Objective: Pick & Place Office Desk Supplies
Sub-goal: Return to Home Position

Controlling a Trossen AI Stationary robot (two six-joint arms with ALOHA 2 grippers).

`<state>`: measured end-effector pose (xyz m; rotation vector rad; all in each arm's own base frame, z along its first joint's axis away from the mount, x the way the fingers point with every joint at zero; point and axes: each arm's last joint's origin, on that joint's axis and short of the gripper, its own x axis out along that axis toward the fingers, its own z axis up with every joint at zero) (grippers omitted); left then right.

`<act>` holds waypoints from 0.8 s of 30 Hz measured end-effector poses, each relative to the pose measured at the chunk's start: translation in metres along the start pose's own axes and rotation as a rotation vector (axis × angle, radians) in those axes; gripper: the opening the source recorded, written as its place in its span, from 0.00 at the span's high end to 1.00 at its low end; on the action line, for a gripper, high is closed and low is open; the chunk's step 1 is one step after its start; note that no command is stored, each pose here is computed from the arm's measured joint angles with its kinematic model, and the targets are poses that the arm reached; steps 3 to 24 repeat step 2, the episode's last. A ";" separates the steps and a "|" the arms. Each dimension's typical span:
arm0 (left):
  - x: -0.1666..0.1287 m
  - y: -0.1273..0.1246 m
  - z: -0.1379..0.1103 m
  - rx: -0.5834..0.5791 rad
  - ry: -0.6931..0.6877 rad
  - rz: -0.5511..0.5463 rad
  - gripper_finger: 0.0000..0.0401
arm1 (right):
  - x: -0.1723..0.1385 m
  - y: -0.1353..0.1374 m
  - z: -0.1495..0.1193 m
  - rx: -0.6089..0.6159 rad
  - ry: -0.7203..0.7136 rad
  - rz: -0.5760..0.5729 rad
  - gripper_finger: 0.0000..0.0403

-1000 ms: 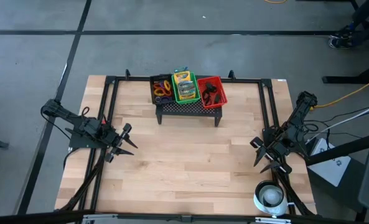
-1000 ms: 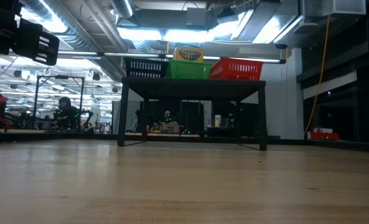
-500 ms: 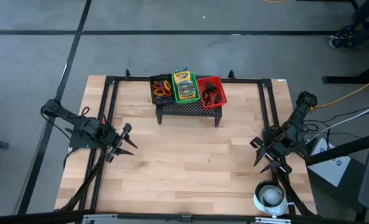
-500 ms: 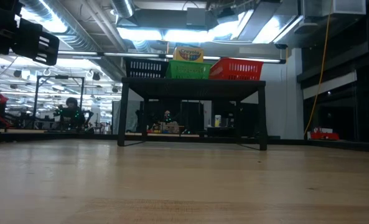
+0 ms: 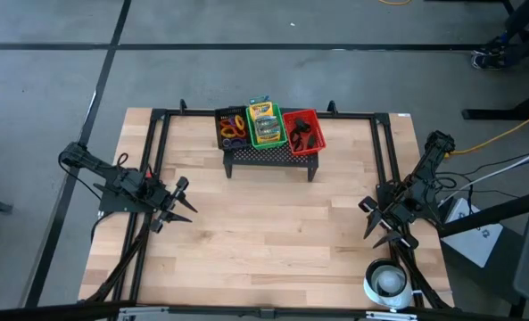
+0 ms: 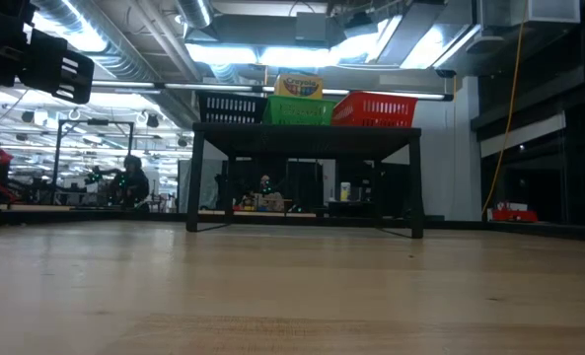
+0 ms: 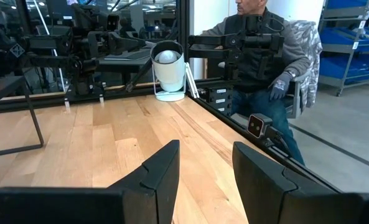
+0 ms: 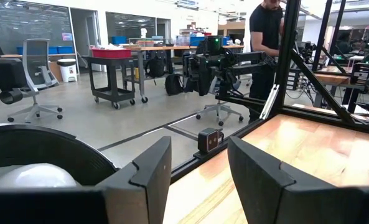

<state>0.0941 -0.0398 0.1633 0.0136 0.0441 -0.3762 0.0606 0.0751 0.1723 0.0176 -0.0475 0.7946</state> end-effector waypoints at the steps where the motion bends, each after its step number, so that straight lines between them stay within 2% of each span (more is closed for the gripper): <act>1: 0.000 0.000 0.000 0.000 0.000 0.000 0.64 | 0.000 0.000 0.000 0.000 0.000 0.000 0.60; 24: 0.000 0.000 0.000 0.000 0.000 0.000 0.64 | 0.000 0.000 0.000 0.000 0.000 0.000 0.60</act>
